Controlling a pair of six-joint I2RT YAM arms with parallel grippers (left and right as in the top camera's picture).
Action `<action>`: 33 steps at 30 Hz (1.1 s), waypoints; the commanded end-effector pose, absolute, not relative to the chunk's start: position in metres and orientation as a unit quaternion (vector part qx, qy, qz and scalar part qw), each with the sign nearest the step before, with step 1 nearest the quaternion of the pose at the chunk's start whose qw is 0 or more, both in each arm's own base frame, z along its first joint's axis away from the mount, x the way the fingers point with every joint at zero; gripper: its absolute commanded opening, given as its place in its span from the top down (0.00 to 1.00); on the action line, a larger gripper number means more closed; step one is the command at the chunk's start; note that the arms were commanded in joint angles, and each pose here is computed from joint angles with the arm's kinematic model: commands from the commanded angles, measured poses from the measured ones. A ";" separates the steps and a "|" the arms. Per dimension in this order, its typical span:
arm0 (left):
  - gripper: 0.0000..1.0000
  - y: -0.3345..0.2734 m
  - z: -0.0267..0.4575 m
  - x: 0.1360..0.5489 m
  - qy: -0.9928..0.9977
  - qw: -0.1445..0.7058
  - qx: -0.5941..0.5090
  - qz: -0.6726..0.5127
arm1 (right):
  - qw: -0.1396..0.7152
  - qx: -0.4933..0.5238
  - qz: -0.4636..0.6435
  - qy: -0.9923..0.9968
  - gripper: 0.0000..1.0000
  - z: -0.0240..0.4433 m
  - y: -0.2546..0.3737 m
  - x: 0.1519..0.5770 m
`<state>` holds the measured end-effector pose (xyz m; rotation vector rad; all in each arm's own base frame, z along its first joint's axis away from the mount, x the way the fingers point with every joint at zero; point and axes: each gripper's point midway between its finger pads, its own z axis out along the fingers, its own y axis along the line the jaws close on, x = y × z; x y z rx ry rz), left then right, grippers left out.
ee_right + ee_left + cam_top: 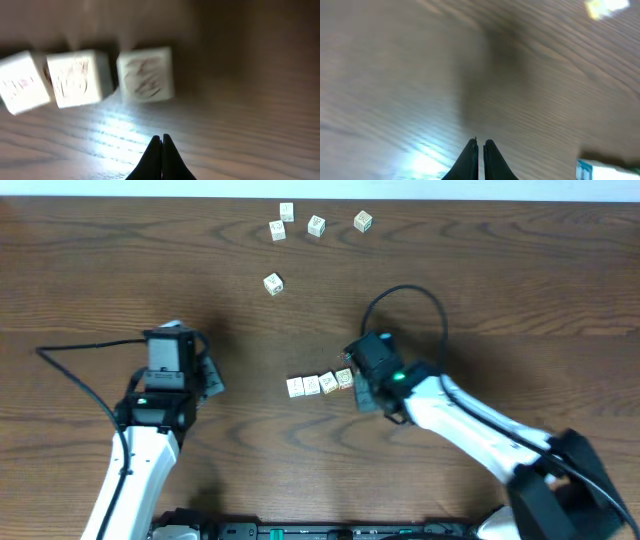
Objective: Lift 5 blocks
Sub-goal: 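Move both grippers to opposite ends of the block row, then lower both grippers and press inward on the row's two ends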
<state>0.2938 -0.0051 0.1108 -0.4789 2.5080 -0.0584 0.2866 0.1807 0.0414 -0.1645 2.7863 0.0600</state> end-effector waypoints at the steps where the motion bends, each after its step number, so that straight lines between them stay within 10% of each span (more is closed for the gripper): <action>1: 0.93 -0.027 0.114 0.297 0.947 0.290 -0.136 -0.038 | 0.200 -0.005 0.036 0.979 0.99 0.063 0.161 0.307; 15: 0.93 -0.089 0.034 0.298 0.971 0.141 -0.095 -0.165 | 0.207 0.002 0.061 0.976 0.99 0.067 0.127 0.334; 33: 0.93 -0.138 0.031 0.298 0.968 0.146 -0.015 -0.204 | 0.175 -0.019 0.107 0.979 0.99 0.027 0.150 0.344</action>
